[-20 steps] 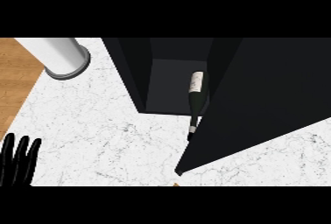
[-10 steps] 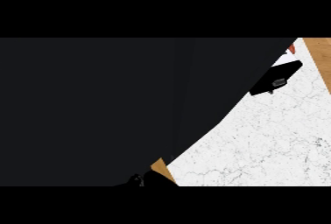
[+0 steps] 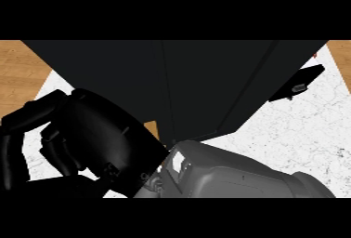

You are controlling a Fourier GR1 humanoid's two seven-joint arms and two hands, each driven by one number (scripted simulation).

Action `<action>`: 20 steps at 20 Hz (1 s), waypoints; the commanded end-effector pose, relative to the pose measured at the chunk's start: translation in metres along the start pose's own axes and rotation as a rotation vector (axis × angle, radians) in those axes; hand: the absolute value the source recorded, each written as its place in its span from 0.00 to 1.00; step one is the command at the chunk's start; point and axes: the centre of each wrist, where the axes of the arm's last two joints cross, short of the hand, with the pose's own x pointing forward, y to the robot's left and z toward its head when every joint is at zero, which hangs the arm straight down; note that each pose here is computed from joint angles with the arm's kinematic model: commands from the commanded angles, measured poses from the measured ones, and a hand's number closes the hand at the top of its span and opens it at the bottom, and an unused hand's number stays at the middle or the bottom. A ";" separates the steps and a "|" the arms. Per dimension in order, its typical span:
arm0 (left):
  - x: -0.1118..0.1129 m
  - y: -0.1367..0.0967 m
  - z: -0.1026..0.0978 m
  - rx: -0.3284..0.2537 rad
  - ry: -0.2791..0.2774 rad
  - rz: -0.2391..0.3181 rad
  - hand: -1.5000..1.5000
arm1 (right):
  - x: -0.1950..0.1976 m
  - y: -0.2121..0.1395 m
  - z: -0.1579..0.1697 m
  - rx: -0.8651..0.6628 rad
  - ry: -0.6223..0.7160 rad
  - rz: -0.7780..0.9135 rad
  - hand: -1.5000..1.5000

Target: Pick up the wine, place it into the cabinet and close the cabinet

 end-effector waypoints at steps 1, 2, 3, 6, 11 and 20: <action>0.004 0.013 -0.007 0.002 -0.011 0.007 0.00 | 0.013 -0.028 -0.043 -0.005 0.020 -0.024 1.00; 0.014 0.008 -0.007 0.004 -0.013 0.010 0.00 | 0.014 -0.022 -0.043 0.050 0.054 -0.082 1.00; 0.011 0.011 -0.008 -0.032 -0.011 -0.002 0.00 | 0.002 -0.019 -0.046 0.100 0.125 -0.097 1.00; 0.020 0.014 -0.018 -0.031 -0.024 -0.010 0.00 | 0.003 -0.029 -0.050 0.337 0.229 -0.142 1.00; 0.025 0.031 -0.020 0.005 -0.034 -0.013 0.00 | -0.022 -0.065 -0.080 0.267 0.256 -0.269 1.00; 0.031 0.038 -0.017 0.027 -0.046 -0.037 0.00 | -0.064 -0.133 -0.086 -0.008 0.135 -0.157 1.00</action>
